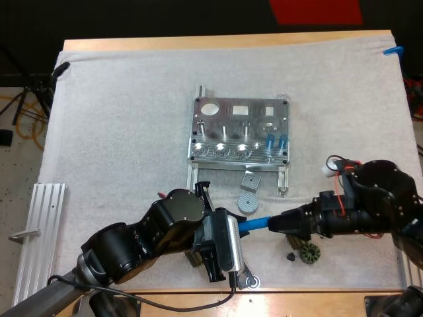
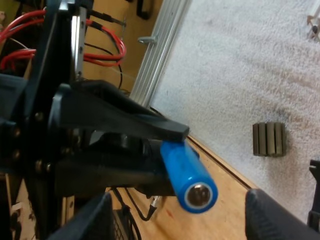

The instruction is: Load cells from right to left

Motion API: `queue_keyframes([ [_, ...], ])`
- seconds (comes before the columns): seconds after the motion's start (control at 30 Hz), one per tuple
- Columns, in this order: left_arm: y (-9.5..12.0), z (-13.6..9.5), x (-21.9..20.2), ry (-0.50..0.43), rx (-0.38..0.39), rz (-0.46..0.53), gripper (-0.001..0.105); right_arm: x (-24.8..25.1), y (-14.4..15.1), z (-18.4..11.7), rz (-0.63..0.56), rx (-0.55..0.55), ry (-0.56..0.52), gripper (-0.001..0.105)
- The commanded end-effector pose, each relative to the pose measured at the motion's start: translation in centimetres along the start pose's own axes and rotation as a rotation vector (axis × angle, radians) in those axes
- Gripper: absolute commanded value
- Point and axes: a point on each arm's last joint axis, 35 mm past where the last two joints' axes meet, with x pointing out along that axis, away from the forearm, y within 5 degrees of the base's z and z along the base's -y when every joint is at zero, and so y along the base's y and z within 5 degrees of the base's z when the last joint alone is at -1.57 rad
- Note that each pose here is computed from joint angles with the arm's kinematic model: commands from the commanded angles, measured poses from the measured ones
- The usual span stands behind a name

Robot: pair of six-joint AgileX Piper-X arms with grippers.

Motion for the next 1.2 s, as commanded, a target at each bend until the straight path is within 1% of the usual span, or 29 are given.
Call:
queue_keyframes([
  [0.0,-0.1,0.3,-0.2,-0.026,0.008,0.0,0.0,0.1,-0.1,0.2,0.017,-0.007,-0.004,0.056],
  [0.33,0.0,0.3,-0.2,-0.027,0.008,0.002,0.0,1.8,-1.2,1.1,0.023,0.009,0.016,0.056],
  [0.7,0.1,0.4,-0.2,-0.031,0.01,0.032,0.0,2.0,-1.4,1.1,0.035,0.032,0.028,0.056],
  [0.9,0.2,1.0,-0.3,-0.079,0.02,0.045,0.0,2.0,-1.3,1.1,0.041,0.041,0.031,0.051],
  [1.07,0.2,0.9,-0.3,-0.072,0.018,0.044,0.0,2.0,-1.3,1.1,0.041,0.041,0.031,0.049],
  [1.17,0.2,0.9,-0.3,-0.071,0.018,0.044,0.0,2.0,-1.3,1.1,0.041,0.041,0.031,0.039],
])
